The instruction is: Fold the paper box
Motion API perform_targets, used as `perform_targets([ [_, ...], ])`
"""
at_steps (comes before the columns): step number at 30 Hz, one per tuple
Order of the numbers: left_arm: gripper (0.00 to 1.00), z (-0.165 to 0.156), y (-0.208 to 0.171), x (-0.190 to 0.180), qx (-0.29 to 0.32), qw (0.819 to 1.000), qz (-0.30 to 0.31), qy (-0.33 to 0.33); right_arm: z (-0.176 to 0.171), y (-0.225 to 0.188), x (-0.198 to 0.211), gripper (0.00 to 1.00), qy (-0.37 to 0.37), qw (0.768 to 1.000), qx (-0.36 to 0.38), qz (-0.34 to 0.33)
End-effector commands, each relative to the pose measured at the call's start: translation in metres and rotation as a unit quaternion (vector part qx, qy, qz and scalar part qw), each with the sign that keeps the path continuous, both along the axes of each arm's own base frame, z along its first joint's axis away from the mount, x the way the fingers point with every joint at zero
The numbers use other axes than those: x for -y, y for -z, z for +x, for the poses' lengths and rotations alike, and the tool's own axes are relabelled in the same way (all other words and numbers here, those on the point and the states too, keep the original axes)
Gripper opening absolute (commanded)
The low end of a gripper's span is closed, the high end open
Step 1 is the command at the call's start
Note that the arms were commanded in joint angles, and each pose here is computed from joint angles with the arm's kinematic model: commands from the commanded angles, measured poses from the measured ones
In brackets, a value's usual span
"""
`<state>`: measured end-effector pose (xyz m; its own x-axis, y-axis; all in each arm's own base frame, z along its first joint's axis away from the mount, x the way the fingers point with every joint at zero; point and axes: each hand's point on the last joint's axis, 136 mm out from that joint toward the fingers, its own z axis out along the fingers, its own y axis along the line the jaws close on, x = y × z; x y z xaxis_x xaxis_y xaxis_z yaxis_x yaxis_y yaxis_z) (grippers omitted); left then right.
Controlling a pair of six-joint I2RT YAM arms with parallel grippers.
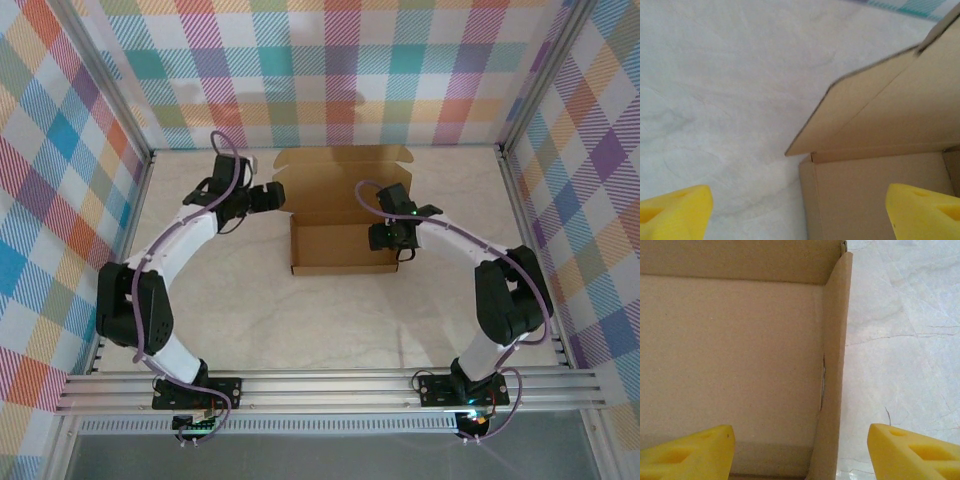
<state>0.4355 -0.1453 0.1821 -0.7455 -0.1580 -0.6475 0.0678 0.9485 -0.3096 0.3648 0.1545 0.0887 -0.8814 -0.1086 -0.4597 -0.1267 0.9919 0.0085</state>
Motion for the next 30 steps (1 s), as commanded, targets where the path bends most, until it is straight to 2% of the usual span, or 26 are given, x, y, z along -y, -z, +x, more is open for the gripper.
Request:
perform_targets([
  [1, 0.85, -0.021, 0.025, 0.007, -0.054, 0.997, 0.039, -0.031, 0.011, -0.006, -0.005, 0.72, -0.005, 1.000, 0.011, 0.011],
  [7, 0.76, -0.049, 0.074, 0.034, -0.110, 0.990, 0.071, -0.056, 0.011, -0.002, -0.005, 0.72, -0.006, 1.000, 0.013, 0.011],
  [16, 0.52, -0.049, 0.127, 0.058, -0.171, 0.979, 0.098, -0.054, 0.004, 0.004, -0.005, 0.73, -0.009, 1.000, 0.009, 0.020],
  [18, 0.42, -0.048, 0.134, 0.059, -0.180, 0.976, 0.110, -0.051, 0.003, 0.005, -0.004, 0.73, -0.009, 1.000, 0.009, 0.019],
  [23, 0.25, -0.050, 0.148, 0.055, -0.194, 0.970, 0.142, -0.047, 0.003, 0.005, -0.002, 0.73, -0.009, 1.000, 0.010, 0.015],
  [28, 0.00, -0.051, 0.152, 0.045, -0.196, 0.963, 0.180, -0.051, 0.005, 0.002, -0.002, 0.73, -0.012, 1.000, 0.013, 0.015],
  [30, 0.00, -0.051, 0.153, 0.039, -0.193, 0.959, 0.199, -0.055, 0.005, 0.002, -0.002, 0.73, -0.011, 1.000, 0.013, 0.014],
])
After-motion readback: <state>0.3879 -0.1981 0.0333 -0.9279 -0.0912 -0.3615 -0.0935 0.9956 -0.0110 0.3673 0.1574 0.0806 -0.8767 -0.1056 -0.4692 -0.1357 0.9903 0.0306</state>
